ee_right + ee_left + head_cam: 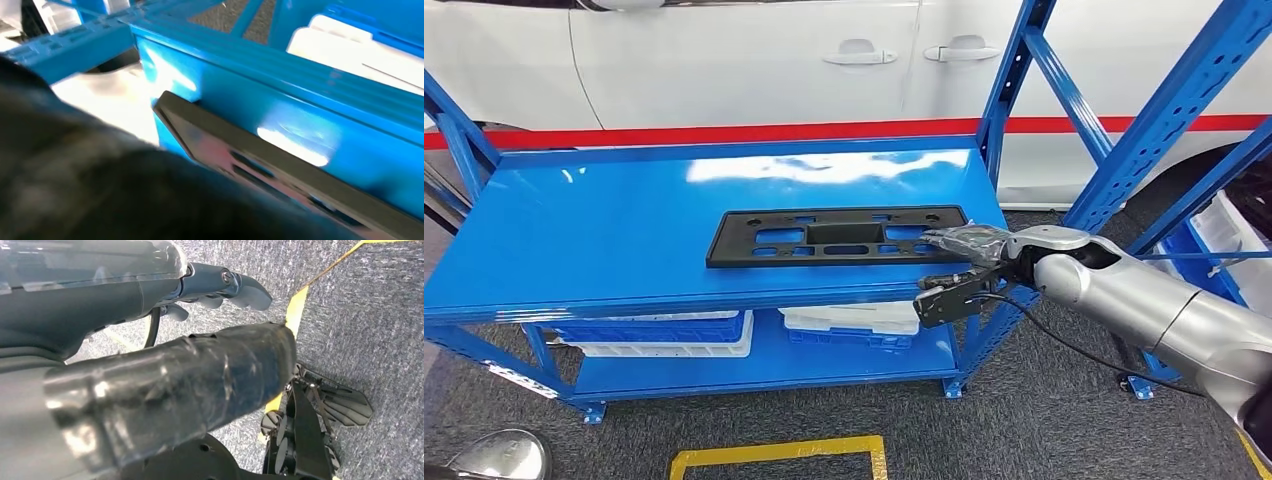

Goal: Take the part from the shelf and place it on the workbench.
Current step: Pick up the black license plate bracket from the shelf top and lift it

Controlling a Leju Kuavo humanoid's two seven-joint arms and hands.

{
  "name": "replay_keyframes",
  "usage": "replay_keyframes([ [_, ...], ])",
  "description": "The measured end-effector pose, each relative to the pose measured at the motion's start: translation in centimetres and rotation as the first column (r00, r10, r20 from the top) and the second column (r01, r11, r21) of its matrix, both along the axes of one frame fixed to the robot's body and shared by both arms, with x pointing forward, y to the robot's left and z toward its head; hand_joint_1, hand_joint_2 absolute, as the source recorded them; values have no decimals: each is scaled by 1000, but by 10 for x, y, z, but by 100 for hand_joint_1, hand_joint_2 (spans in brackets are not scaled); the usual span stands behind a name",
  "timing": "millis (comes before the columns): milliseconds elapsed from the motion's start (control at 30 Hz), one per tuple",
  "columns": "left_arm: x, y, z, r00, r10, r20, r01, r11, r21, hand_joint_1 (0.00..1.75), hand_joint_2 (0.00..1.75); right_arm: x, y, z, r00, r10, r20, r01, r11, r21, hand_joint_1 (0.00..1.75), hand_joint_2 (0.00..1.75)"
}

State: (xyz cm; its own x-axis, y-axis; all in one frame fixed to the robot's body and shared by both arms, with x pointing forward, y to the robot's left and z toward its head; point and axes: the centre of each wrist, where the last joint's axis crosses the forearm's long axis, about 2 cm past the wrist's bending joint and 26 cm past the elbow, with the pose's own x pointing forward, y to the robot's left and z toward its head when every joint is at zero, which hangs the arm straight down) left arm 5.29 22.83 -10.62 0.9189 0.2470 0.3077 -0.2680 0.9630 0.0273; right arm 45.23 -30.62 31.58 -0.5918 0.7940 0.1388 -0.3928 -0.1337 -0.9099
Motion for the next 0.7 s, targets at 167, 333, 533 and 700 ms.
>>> replay_keyframes([
  [167,0,0,0,1000,-4,1,4,1000,0,0,0,0,0,2,1000,3,10,-3,1000,-3,0,0],
  [333,-1,0,0,1000,-5,-2,5,1000,1,0,0,-2,9,5,997,40,64,-39,999,-21,0,0],
  [533,1,0,0,1000,-8,1,8,1000,0,0,0,-3,30,20,992,90,89,-87,996,-35,0,0],
  [700,1,0,0,1000,-9,4,9,1000,-2,0,0,-4,43,32,988,115,106,-111,993,-45,0,0],
])
